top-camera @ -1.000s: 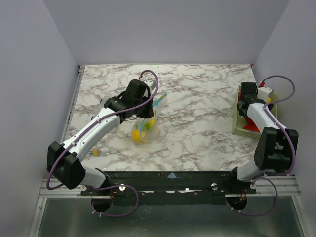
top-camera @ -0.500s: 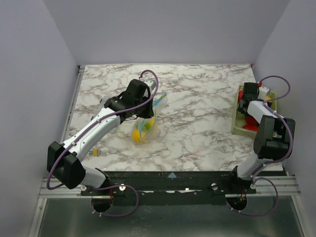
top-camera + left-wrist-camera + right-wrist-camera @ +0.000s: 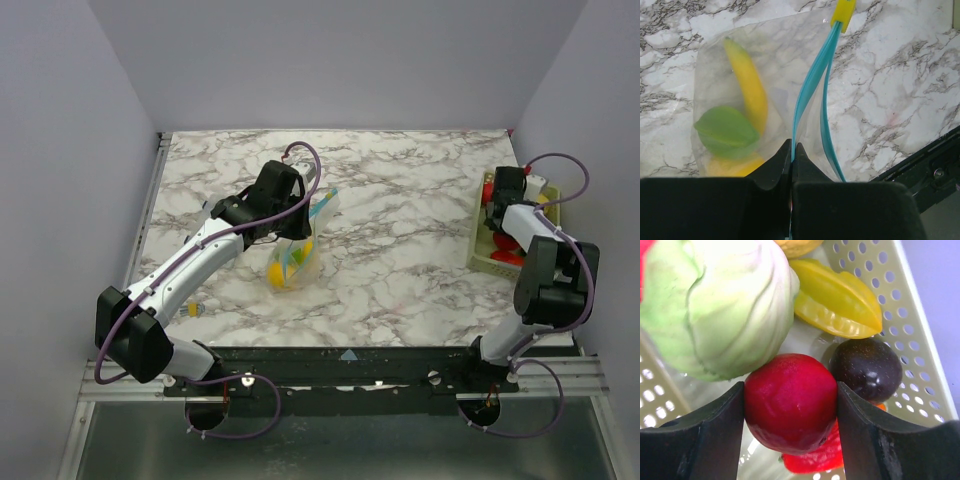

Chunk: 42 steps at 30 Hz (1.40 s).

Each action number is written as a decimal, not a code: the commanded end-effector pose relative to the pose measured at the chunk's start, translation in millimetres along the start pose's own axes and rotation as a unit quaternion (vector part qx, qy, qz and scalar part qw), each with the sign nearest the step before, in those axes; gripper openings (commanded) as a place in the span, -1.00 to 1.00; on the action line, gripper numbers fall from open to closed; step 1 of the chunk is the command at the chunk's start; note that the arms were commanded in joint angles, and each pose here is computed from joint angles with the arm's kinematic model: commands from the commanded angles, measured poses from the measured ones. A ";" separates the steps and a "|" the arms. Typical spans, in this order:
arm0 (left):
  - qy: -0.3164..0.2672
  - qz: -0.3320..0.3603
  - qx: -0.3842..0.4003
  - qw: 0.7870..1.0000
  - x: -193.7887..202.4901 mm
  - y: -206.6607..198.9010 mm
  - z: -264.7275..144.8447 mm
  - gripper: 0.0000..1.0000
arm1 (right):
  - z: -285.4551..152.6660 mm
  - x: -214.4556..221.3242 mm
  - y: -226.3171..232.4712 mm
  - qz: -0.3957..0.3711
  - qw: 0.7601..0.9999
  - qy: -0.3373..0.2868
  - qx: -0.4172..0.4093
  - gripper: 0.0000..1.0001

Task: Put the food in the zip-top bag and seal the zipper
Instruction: Pick up the fake fruit from the bin, then place the fake fruit in the zipper food storage bag.

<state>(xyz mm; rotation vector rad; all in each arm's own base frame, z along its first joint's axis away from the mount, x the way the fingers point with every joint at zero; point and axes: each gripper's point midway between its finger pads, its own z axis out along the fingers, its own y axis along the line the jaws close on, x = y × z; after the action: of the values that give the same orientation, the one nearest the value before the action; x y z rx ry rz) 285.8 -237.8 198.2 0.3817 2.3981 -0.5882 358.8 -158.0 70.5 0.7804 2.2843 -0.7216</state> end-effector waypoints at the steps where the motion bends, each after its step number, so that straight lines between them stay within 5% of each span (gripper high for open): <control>1: -0.008 0.001 0.008 1.000 -5.3 -3.7 -0.3 -1.00 | -38.2 -29.9 -7.2 0.052 0.997 -0.035 -0.045 -0.40; 6: -0.013 0.002 0.008 1.000 -7.7 -3.8 -3.1 -1.00 | -82.1 -38.7 -6.3 0.079 0.987 -0.056 -0.126 -0.82; 10: -0.015 0.003 0.010 1.000 -8.7 -5.0 -5.1 -1.00 | -132.4 -40.0 29.8 0.081 0.951 -0.054 -0.292 -0.90; 15: -0.010 -0.002 0.028 1.000 -9.6 -8.7 -4.7 -1.00 | -252.9 -26.8 100.9 0.056 0.779 -0.037 -0.624 -0.94; 19: -0.008 -0.011 0.044 0.999 -10.5 -10.1 -5.1 -1.00 | -359.9 7.0 137.8 -0.031 0.640 -0.055 -0.766 -0.94; 24: -0.003 -0.023 0.080 0.996 -10.9 -15.3 -5.4 -1.00 | -459.3 48.4 154.1 -0.079 0.515 -0.064 -0.851 -0.95; 29: 0.005 -0.045 0.120 0.992 -10.8 -21.8 -4.7 -1.00 | -522.9 72.6 164.8 -0.097 0.439 -0.067 -0.891 -0.98; 34: 0.020 -0.065 0.145 0.987 -7.3 -25.9 -0.2 -1.00 | -543.2 95.6 181.0 -0.116 0.423 -0.073 -0.896 -0.99; 42: 0.024 -0.091 0.176 0.980 -6.8 -31.1 -1.2 -1.00 | -530.9 96.8 194.2 -0.034 0.468 -0.123 -0.874 -0.99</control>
<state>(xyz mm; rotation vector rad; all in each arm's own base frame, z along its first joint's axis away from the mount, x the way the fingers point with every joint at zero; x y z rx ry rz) 281.2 -258.0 205.4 0.3366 2.4133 -1.0020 215.1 358.3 289.4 -0.6310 1.5949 1.4783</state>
